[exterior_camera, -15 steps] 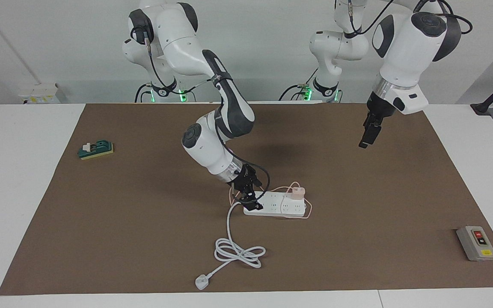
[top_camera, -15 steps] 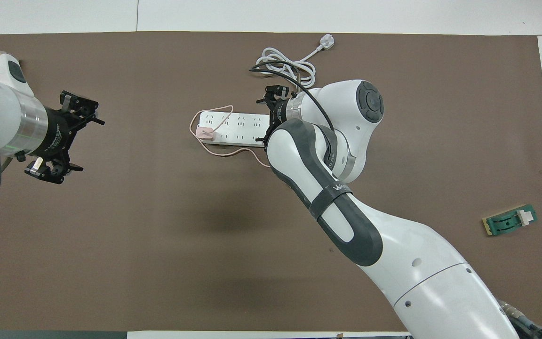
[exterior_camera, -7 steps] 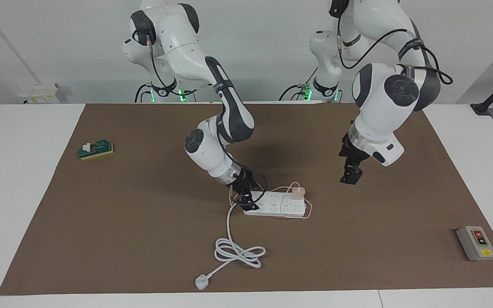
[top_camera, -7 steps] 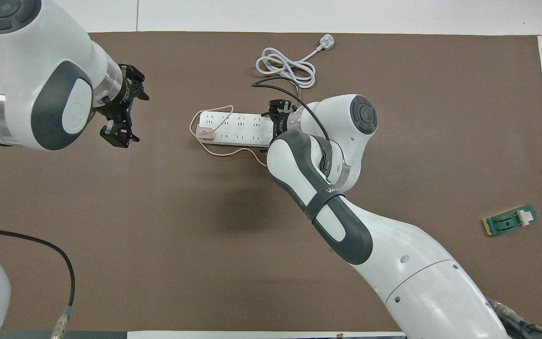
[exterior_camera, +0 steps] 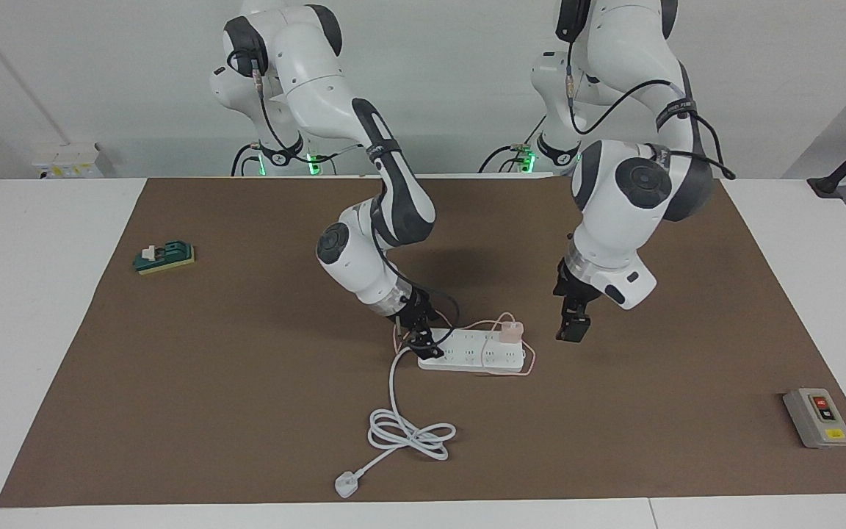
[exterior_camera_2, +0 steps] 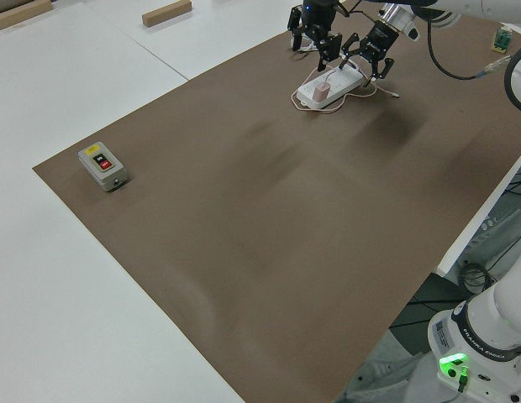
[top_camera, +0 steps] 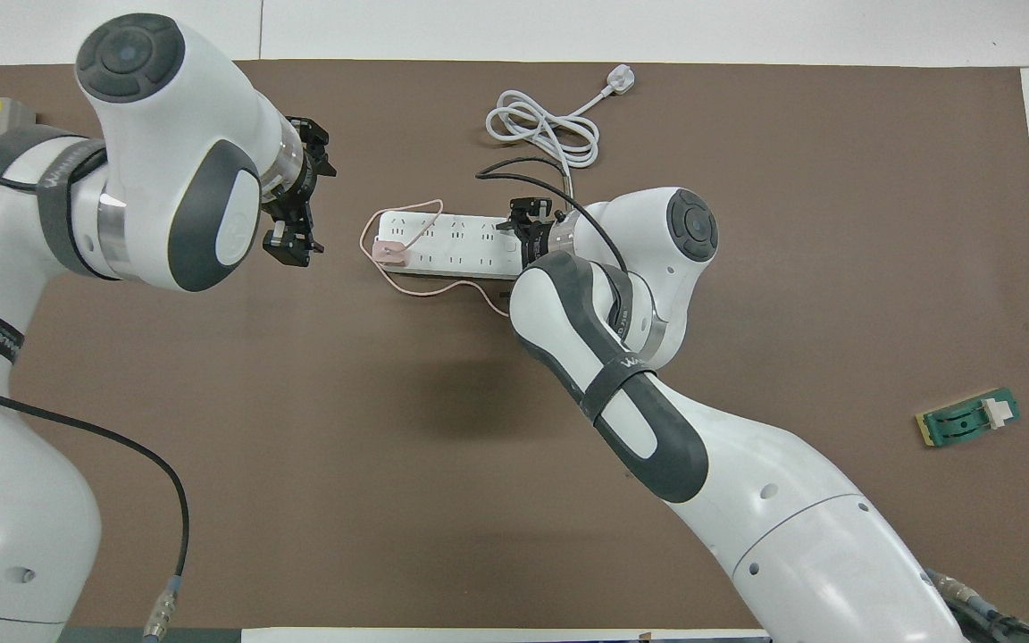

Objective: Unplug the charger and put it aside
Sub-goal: 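Hold the strip with the right gripper while the left gripper reaches the charger, then close the left gripper on the pink charger at the strip's end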

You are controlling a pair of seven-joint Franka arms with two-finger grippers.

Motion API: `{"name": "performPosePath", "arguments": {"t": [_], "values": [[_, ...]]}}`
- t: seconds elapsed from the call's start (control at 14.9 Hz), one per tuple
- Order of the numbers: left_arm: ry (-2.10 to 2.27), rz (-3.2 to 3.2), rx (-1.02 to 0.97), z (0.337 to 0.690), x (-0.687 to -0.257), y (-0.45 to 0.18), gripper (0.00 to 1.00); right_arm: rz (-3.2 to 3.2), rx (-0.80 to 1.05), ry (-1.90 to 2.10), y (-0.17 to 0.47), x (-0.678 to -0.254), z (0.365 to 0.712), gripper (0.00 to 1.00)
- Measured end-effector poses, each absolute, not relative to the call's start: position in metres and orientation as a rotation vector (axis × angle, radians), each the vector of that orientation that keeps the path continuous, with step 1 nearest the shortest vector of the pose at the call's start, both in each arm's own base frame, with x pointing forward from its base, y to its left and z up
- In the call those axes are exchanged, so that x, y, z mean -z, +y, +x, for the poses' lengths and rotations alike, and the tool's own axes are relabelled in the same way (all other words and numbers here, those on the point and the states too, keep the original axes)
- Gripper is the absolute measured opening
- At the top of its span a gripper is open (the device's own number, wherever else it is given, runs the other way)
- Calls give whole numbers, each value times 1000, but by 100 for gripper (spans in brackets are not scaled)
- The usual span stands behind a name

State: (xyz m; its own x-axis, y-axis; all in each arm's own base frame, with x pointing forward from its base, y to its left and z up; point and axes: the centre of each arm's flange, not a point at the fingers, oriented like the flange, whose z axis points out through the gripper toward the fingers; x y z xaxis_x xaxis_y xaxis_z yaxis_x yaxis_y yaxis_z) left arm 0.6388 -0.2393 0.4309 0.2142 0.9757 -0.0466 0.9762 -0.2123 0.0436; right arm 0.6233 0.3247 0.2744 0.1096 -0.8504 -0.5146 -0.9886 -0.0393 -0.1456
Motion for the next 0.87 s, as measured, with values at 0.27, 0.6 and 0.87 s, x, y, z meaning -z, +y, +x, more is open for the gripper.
{"name": "performPosePath", "arguments": {"t": [0.27,0.6,0.87], "values": [[1947,2391,16,621,-396,-265,100,-1946,-375,1764,309,-274,631,100],[1976,2385,29,613,-387,-275,100,-1892,-363,1784,293,-276,640,100],[2002,2405,51,608,-369,-278,100,-1867,-379,1790,296,-274,638,100]]}}
